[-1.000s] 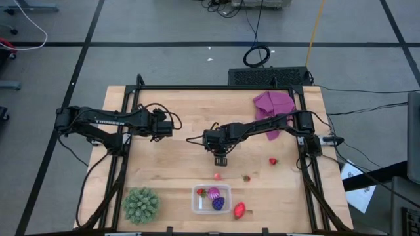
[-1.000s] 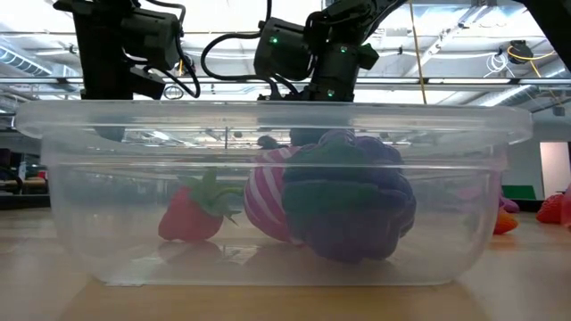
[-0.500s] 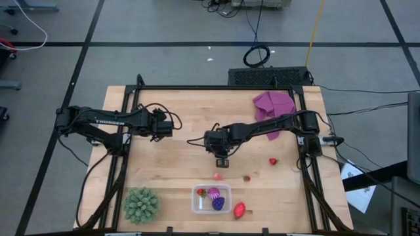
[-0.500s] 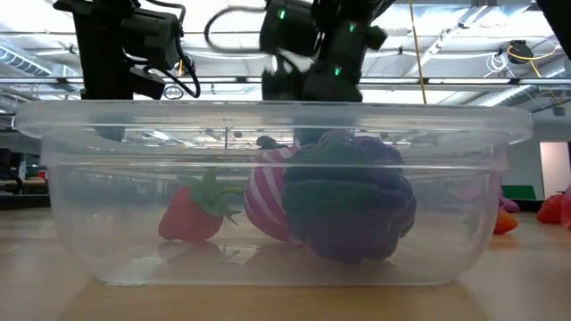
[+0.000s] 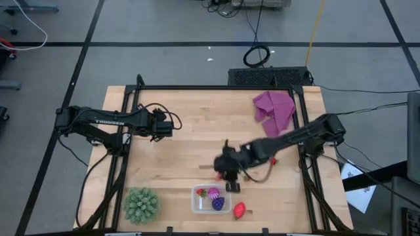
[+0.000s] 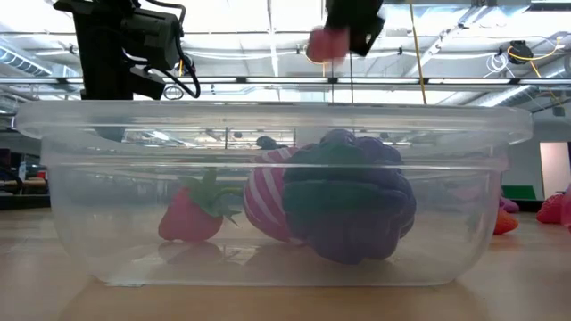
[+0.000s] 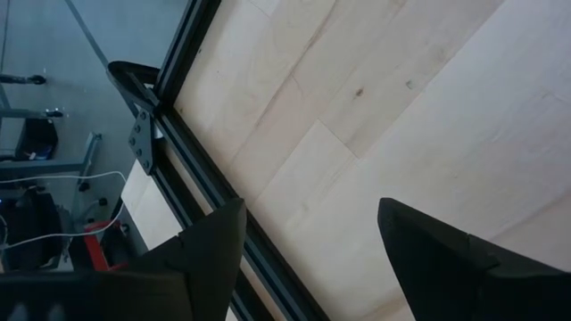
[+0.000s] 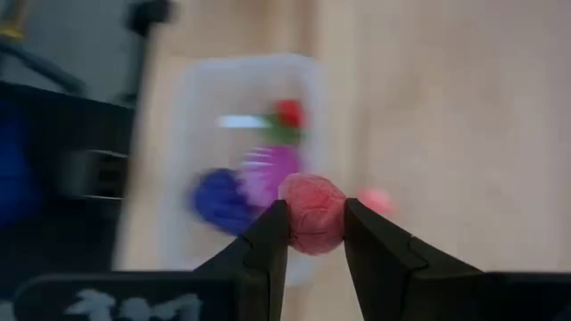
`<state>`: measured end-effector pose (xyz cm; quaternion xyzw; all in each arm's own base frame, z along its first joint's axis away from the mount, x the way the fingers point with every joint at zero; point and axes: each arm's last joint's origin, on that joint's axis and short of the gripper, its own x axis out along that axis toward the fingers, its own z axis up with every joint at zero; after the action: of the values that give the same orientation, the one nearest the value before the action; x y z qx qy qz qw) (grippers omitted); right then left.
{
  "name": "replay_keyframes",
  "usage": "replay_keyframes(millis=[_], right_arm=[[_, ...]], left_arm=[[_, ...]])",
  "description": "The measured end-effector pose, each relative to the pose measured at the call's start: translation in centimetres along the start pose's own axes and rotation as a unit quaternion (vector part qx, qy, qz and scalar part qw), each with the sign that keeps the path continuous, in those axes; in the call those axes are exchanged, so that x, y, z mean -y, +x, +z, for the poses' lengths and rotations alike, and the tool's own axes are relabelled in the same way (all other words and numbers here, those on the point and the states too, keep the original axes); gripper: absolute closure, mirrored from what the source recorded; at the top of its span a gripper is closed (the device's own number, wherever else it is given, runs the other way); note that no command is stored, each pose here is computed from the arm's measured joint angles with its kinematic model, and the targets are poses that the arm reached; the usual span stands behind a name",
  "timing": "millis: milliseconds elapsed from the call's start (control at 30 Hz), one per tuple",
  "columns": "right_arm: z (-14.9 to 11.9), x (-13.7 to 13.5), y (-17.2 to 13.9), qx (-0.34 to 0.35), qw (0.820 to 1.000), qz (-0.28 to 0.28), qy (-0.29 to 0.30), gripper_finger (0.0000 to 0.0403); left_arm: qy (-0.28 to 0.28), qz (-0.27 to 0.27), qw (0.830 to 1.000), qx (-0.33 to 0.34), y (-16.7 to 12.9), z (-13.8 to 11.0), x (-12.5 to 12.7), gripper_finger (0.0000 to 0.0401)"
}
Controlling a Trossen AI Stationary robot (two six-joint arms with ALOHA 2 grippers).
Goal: Pick and placing Produce into tupperware
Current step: Put the top peach into the transparent bin
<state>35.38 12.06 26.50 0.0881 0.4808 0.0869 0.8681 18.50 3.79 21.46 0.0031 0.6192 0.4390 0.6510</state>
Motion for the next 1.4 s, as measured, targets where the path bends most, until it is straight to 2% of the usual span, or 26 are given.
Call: replay_keyframes(millis=[133, 300, 533, 767, 1133, 1400], right_arm=[[-0.8, -3.6, 0.4, 0.017, 0.999, 0.038, 0.009, 0.0314], [-1.8, -5.3, 1.9, -0.004, 0.998, 0.044, 0.040, 0.0314], [-2.5, -4.5, 5.3, -0.044, 0.997, 0.022, 0.062, 0.0314], [-2.7, -3.0, 7.7, -0.085, 0.992, 0.029, 0.088, 0.0314], [-3.0, -1.7, 8.4, -0.122, 0.986, 0.028, 0.114, 0.0311], [-2.8, -1.3, 8.4, -0.121, 0.986, 0.026, 0.108, 0.0267]], left_arm=[[-0.001, 0.000, 1.000, 0.000, 0.0, 0.0, 0.0, 0.0143], [-0.005, 0.000, 1.000, 0.001, 0.0, 0.0, 0.0, 0.0143], [-0.010, 0.000, 1.000, 0.000, 0.0, 0.0, 0.0, 0.0144], [-0.010, -0.001, 1.000, 0.000, 0.0, 0.0, 0.0, 0.0144], [-0.010, 0.000, 1.000, 0.000, 0.0, 0.0, 0.0, 0.0144], [-0.010, -0.001, 1.000, 0.001, 0.0, 0.0, 0.0, 0.0144]])
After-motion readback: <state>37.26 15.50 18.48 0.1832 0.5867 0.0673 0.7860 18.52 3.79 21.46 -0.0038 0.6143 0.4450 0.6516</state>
